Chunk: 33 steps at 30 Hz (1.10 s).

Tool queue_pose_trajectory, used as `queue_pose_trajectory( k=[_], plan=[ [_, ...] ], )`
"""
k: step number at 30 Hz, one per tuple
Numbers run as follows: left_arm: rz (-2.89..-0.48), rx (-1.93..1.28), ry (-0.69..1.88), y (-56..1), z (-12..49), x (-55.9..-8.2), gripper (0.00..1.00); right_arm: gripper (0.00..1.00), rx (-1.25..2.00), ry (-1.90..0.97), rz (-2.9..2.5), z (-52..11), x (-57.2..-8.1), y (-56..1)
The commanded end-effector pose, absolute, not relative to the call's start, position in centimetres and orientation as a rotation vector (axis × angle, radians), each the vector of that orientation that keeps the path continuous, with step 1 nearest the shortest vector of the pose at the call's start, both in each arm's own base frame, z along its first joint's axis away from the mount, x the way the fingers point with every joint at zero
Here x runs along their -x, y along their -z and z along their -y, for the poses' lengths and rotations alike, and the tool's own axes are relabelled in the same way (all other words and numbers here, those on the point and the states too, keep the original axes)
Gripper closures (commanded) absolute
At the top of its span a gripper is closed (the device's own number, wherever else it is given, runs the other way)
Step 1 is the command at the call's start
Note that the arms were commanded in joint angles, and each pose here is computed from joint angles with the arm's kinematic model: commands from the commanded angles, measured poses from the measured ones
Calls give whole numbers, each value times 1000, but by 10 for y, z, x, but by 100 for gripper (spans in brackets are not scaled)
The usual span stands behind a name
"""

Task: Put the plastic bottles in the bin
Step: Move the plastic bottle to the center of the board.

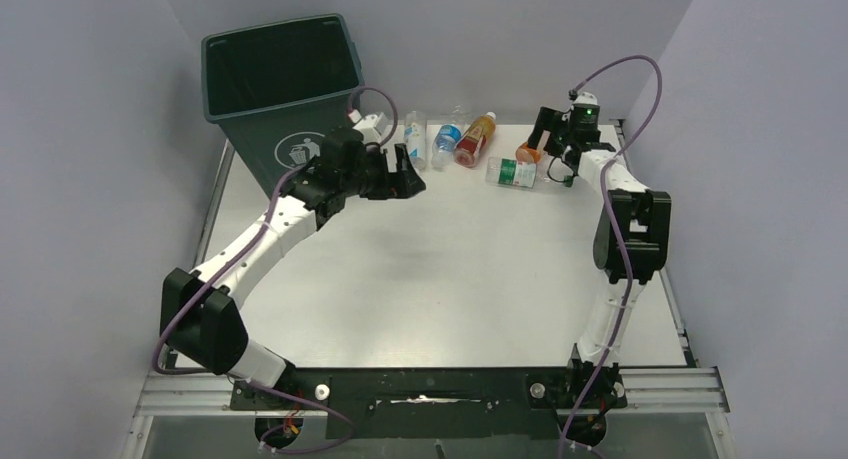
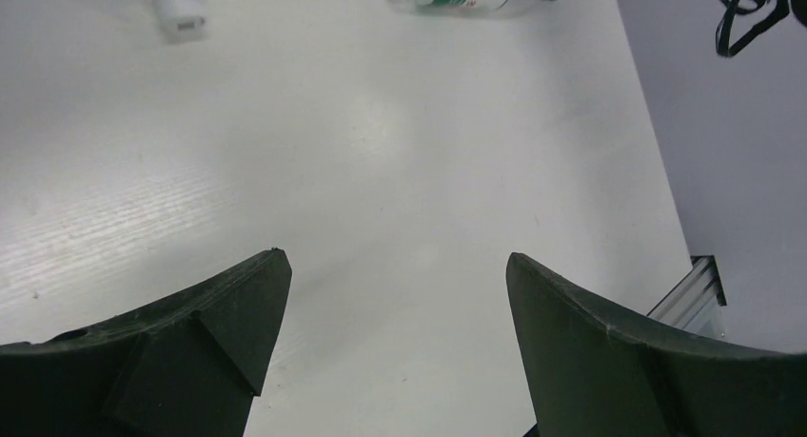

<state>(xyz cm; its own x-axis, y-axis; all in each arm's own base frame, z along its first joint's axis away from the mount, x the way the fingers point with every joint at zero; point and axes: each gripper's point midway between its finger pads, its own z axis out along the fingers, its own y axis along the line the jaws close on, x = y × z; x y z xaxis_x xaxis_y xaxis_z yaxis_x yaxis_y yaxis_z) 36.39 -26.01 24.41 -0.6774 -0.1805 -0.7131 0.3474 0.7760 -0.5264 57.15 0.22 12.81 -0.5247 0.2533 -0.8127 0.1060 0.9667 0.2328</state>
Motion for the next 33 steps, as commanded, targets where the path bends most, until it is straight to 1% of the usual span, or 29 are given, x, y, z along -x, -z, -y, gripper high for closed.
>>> queue_pose_trajectory(
  k=[1,5,8,10,17,22,28,31,33],
  plan=[
    [-2154,-142,798,-233,269,-369,15,2,-203,-199,-2131,-15,-587,-120],
    [-2171,-144,782,-223,272,-373,15,2,-167,-197,-2163,-25,-580,-107],
    [-2174,-148,781,-221,274,-376,15,1,-143,-188,-2188,-32,-564,-98],
    [-2175,-150,784,-221,276,-378,15,0,-123,-187,-2213,-38,-545,-88],
    [-2192,-169,815,-210,290,-375,15,0,-62,-212,-2238,-61,-477,-82],
    [-2207,-178,855,-201,302,-361,15,0,-40,-218,-2249,-74,-441,-89],
    [-2233,-240,934,-182,332,-317,15,2,-95,-164,-2224,-59,-404,-134],
    [-2261,-264,938,-165,340,-304,15,2,-195,-200,-2299,-58,-363,-142],
    [-2266,-267,944,-158,343,-303,15,2,-275,-298,-2346,-67,-329,-142]
  ],
)
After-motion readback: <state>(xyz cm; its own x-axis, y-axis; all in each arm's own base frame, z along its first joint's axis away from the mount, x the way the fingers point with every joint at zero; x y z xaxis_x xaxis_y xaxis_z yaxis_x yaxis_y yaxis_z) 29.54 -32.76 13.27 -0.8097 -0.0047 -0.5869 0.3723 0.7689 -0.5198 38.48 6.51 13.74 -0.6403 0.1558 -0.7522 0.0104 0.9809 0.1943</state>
